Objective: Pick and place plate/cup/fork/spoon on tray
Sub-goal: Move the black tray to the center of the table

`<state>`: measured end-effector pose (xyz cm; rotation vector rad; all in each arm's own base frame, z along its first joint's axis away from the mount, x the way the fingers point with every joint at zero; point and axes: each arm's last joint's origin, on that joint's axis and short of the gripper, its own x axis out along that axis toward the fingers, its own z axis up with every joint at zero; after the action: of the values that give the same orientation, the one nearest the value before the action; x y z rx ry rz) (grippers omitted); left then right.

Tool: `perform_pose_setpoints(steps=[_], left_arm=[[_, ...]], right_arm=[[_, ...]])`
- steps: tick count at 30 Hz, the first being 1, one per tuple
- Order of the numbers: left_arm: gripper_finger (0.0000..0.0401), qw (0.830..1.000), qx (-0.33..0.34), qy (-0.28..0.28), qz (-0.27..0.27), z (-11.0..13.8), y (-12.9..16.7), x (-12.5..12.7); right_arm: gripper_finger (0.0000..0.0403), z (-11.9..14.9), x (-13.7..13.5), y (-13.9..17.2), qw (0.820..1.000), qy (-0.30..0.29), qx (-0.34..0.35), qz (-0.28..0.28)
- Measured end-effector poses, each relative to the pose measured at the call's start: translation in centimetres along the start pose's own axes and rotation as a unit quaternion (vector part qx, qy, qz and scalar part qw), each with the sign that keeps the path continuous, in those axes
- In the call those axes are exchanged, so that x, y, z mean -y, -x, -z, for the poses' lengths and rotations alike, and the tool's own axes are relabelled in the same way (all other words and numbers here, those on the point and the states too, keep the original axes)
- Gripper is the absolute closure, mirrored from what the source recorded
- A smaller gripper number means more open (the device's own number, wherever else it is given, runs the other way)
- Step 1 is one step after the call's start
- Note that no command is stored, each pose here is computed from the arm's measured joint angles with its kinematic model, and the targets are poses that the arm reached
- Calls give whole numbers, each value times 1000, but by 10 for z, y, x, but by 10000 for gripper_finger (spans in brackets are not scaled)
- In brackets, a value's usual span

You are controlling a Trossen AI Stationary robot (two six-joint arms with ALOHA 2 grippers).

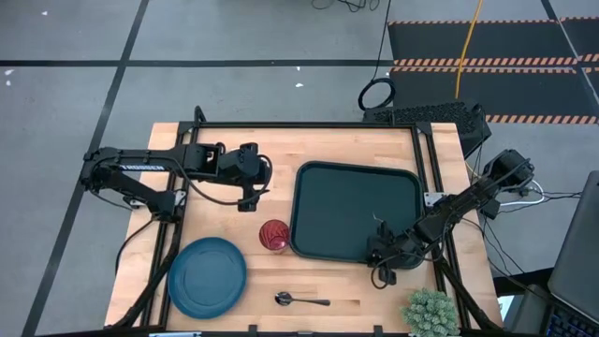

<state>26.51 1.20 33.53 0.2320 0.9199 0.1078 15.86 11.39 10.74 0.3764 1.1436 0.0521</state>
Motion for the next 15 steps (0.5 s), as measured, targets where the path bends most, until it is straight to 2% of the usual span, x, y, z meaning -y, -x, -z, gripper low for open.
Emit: perform_pose_setpoints(steps=[9, 15], left_arm=[[132, 1000, 0, 1, 0, 0, 0, 0], [132, 1000, 0, 1, 0, 0, 0, 0]], right_arm=[[326, -18, -1, 3, 998, 60, 16, -5], [326, -27, 2, 4, 997, 78, 26, -4]])
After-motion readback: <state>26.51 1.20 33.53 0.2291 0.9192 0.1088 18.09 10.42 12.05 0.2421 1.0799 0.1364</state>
